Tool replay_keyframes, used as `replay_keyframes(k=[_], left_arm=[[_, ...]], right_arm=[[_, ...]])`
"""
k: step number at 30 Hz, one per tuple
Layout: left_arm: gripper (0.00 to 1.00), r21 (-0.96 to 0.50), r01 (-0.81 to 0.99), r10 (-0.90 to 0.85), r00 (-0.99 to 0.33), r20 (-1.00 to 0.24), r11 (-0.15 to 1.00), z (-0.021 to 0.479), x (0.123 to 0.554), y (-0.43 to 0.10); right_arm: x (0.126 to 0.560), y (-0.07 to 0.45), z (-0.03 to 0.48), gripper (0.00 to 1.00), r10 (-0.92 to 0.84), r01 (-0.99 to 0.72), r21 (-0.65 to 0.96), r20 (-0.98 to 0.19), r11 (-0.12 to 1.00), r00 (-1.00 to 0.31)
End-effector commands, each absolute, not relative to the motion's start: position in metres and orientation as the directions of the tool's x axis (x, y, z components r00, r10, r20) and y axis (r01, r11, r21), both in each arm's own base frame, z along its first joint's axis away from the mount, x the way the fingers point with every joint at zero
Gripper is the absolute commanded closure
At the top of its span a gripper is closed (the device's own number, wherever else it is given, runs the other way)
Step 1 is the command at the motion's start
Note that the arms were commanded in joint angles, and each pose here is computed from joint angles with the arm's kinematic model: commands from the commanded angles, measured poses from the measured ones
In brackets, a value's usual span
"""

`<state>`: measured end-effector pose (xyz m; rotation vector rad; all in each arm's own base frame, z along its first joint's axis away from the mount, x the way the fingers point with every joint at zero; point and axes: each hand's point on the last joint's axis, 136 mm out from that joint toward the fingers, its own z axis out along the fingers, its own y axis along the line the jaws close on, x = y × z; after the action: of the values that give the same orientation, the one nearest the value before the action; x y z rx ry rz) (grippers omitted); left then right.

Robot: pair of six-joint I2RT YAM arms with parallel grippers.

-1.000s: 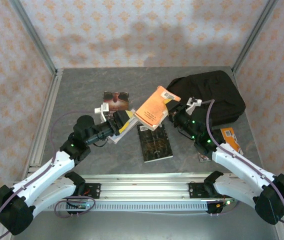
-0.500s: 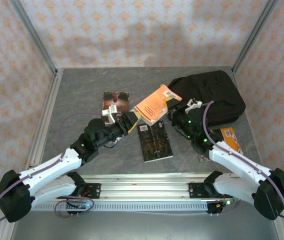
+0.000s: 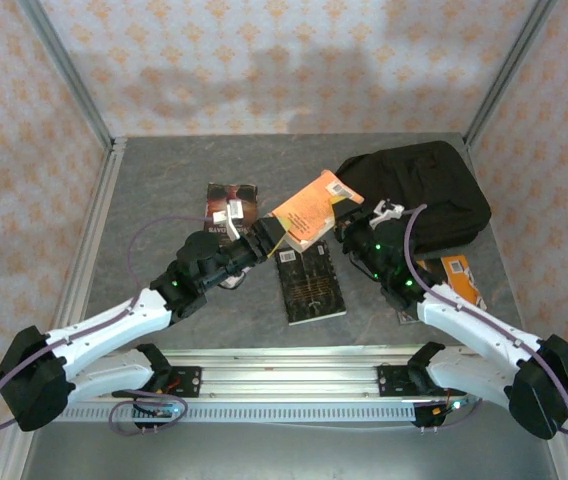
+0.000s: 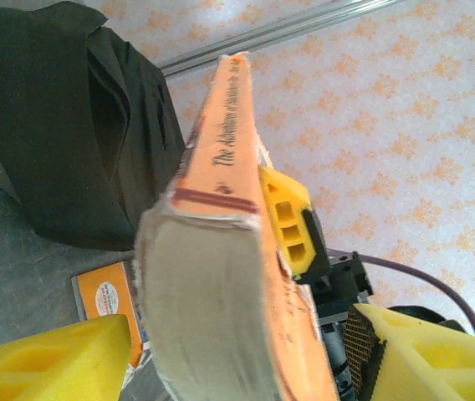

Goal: Pack the student bag
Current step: Open the student bag at the top-right of the table.

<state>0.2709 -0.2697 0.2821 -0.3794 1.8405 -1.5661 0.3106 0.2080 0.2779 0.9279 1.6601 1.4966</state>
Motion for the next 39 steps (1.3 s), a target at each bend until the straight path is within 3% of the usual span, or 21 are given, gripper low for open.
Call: replay_keyframes(k=[1,11,16,20,23,24,26,29,33,36,39], left_arm=[[0.31,-0.940,0.262,-0.641,-0.688,-0.341,0.218,0.307,0.272,-0.269],[0.39,-0.945,0.256,-0.603,-0.728,-0.326,0.203,0.305,0.277,-0.296],[0.60,-0.941,0.246,-0.634,-0.695,-0.339,0.234,0.304,0.281,-0.289],[0.87,-0.936,0.224,-0.641,-0.684,-0.348,0.270,0.299,0.284,-0.285],[1.00,-0.935,0.218,-0.634,-0.690,-0.350,0.278,0.295,0.285,-0.286],[1.00,-0.934,0.215,-0.633,-0.689,-0.352,0.285,0.293,0.284,-0.286],[1.00,-0.924,0.214,-0.637,-0.674,-0.374,0.317,0.295,0.285,-0.279],[1.00,-0.882,0.211,-0.628,-0.635,-0.451,0.421,0.301,0.285,-0.261],[1.00,-0.767,0.179,-0.543,-0.608,-0.579,0.616,0.301,0.284,-0.234],[1.00,-0.663,0.102,-0.478,-0.613,-0.629,0.742,0.292,0.288,-0.209],[1.00,-0.623,0.053,-0.455,-0.635,-0.624,0.781,0.284,0.296,-0.192]], right_arm=[[0.310,0.205,0.304,1.00,0.880,-0.019,1.000,-0.012,0.003,-0.475],[0.310,0.209,0.304,1.00,0.878,-0.021,1.000,-0.010,-0.001,-0.478],[0.310,0.206,0.302,1.00,0.884,-0.017,1.000,-0.019,0.013,-0.468],[0.310,0.204,0.296,1.00,0.891,0.008,0.999,-0.044,0.053,-0.452],[0.311,0.204,0.291,1.00,0.891,0.025,0.996,-0.066,0.087,-0.449],[0.311,0.204,0.291,0.84,0.890,0.026,0.993,-0.088,0.111,-0.448],[0.310,0.199,0.290,0.51,0.880,0.036,0.975,-0.182,0.220,-0.439],[0.308,0.176,0.281,0.33,0.824,0.117,0.873,-0.391,0.473,-0.411],[0.312,0.152,0.280,0.29,0.590,0.162,0.589,-0.672,0.792,-0.447],[0.325,0.146,0.283,0.29,0.358,0.121,0.347,-0.787,0.930,-0.502],[0.345,0.139,0.282,0.31,0.174,0.103,0.140,-0.806,0.985,-0.566]])
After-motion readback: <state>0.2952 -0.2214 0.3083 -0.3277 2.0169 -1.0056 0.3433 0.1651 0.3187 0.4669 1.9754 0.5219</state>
